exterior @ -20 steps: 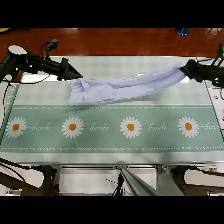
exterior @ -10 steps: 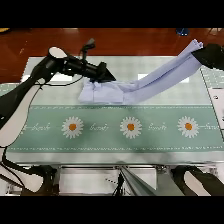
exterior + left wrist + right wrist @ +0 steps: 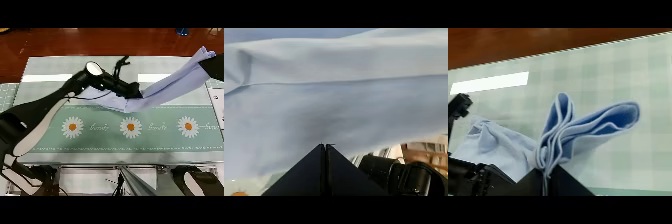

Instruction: Fold the shirts.

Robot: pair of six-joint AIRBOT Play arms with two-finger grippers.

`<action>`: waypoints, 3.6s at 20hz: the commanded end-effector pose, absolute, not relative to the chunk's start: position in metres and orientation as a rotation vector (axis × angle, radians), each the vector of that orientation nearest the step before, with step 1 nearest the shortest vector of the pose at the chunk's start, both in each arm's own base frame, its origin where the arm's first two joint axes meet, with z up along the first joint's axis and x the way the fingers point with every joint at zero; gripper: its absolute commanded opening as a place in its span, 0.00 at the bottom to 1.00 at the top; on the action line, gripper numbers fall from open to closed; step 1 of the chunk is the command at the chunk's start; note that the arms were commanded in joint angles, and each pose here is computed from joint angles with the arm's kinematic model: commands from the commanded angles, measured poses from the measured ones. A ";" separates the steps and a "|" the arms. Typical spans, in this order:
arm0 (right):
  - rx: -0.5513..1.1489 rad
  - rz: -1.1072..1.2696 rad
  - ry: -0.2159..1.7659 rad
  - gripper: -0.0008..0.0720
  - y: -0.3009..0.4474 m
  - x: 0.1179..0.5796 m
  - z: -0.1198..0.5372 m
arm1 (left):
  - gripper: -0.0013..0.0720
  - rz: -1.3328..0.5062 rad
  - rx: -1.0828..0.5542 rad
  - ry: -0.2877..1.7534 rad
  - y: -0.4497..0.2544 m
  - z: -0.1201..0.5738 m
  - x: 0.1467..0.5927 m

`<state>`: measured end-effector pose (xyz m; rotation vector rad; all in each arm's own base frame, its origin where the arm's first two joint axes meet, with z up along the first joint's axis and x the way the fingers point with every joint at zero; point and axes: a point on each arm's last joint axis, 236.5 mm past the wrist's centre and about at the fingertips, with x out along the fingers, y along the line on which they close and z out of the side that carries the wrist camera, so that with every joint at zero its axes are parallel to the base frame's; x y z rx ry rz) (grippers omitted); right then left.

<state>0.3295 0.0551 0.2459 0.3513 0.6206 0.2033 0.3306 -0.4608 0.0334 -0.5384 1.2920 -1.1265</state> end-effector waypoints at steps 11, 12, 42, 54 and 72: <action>0.303 0.160 0.618 0.06 0.048 0.286 0.257 | 0.05 -1.176 -0.786 1.287 -0.508 0.031 0.324; 0.309 0.168 0.614 0.06 0.050 0.288 0.258 | 0.05 -1.177 -0.765 1.240 -0.490 0.048 0.340; 0.058 0.260 1.015 0.76 0.158 0.399 0.066 | 0.05 -0.803 -0.413 0.579 -0.136 0.321 0.362; 0.807 0.115 1.249 0.86 0.065 0.309 -0.068 | 0.48 -0.585 -0.317 0.810 -0.097 0.259 0.360; 0.720 0.172 0.916 0.06 -0.005 0.338 0.089 | 0.47 -0.495 -0.320 0.914 -0.076 0.219 0.381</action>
